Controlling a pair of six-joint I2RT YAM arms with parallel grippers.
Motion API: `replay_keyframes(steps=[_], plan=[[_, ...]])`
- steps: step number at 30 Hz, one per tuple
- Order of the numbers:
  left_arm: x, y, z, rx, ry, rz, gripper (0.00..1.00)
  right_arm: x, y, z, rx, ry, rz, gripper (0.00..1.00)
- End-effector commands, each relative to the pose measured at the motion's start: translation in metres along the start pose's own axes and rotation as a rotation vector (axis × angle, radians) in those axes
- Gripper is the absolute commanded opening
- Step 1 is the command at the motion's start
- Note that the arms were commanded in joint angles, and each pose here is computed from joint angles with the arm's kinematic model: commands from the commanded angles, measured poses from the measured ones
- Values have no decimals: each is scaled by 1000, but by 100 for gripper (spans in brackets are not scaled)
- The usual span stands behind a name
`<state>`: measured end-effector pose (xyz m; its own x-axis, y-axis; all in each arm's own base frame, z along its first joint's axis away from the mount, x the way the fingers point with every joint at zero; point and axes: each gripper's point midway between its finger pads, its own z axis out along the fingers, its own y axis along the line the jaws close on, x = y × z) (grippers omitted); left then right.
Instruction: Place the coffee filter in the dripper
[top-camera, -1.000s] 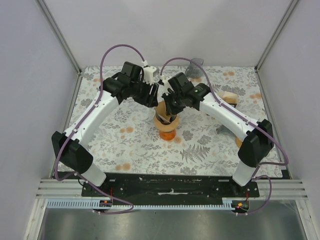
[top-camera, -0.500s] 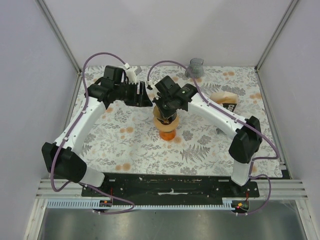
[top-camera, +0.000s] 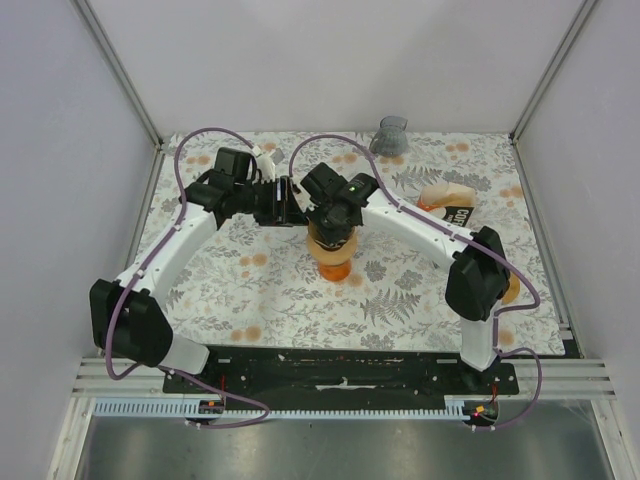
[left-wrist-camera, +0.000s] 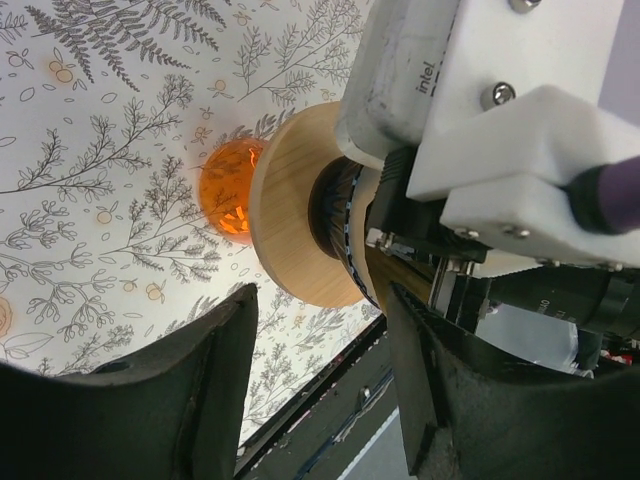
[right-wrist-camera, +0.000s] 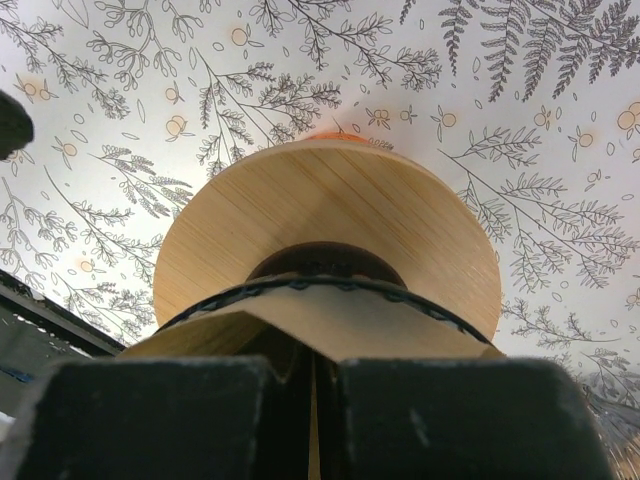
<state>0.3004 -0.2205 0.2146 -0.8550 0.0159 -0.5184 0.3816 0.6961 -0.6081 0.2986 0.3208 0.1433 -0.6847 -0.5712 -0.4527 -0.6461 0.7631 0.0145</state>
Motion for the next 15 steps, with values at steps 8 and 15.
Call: replay_keyframes(steps=[8, 15], plan=[[8, -18, 16, 104, 19, -35, 51, -1, -1, 24, 44, 20, -15, 0], [15, -11, 28, 103, 53, -64, 46, 6, -2, 33, 51, 44, -24, 0]])
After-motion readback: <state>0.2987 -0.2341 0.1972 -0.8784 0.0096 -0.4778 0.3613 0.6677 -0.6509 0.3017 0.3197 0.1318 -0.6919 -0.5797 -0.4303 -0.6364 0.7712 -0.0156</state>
